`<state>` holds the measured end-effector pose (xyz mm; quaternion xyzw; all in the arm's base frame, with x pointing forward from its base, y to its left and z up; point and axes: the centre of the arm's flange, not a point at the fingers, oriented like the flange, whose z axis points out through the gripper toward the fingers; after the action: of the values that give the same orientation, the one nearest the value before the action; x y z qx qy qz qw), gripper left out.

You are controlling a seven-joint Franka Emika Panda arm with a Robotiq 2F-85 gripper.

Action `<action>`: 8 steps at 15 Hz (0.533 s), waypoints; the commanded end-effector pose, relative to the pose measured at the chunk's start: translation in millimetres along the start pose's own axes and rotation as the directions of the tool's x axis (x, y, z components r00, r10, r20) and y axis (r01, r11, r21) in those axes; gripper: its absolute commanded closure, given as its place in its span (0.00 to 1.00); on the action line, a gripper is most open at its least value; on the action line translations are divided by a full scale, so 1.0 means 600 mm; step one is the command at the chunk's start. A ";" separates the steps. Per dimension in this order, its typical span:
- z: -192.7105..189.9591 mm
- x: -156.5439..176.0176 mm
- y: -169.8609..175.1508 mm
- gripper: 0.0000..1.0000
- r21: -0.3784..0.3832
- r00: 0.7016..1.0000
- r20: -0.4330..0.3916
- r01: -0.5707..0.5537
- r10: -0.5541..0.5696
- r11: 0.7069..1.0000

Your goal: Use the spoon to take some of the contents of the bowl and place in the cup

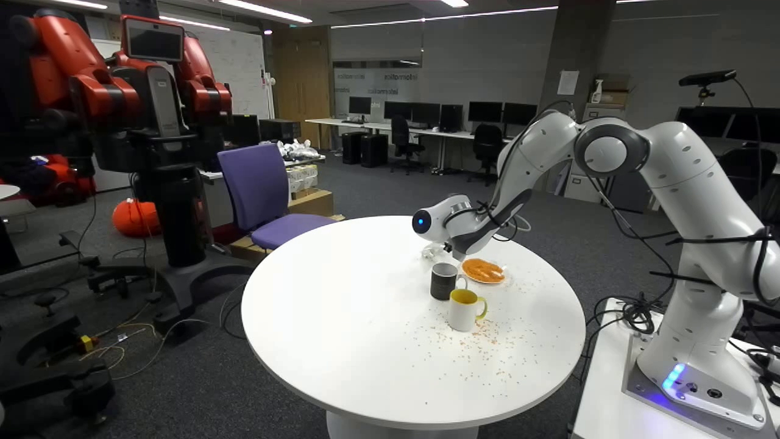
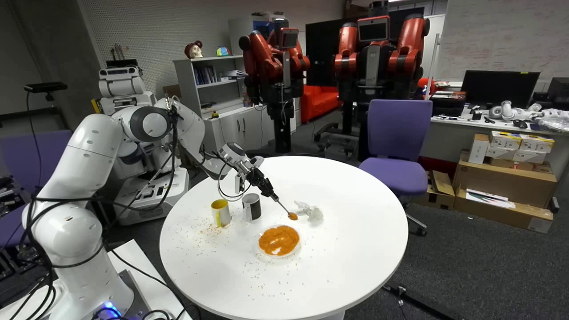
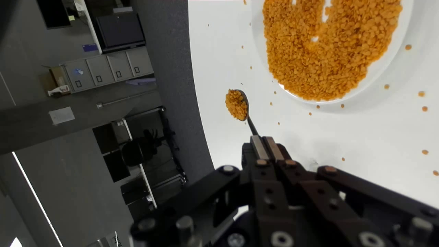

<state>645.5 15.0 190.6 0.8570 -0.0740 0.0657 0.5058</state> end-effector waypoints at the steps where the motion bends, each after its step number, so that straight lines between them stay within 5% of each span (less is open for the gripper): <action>1: -0.022 -0.026 0.035 0.99 -0.030 1.000 -0.016 -0.013 0.013 0.999; 8: -0.045 -0.028 0.051 0.99 -0.050 1.000 -0.024 -0.015 0.013 0.999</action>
<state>641.8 25.6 205.4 0.8521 -0.0727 0.0683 0.5139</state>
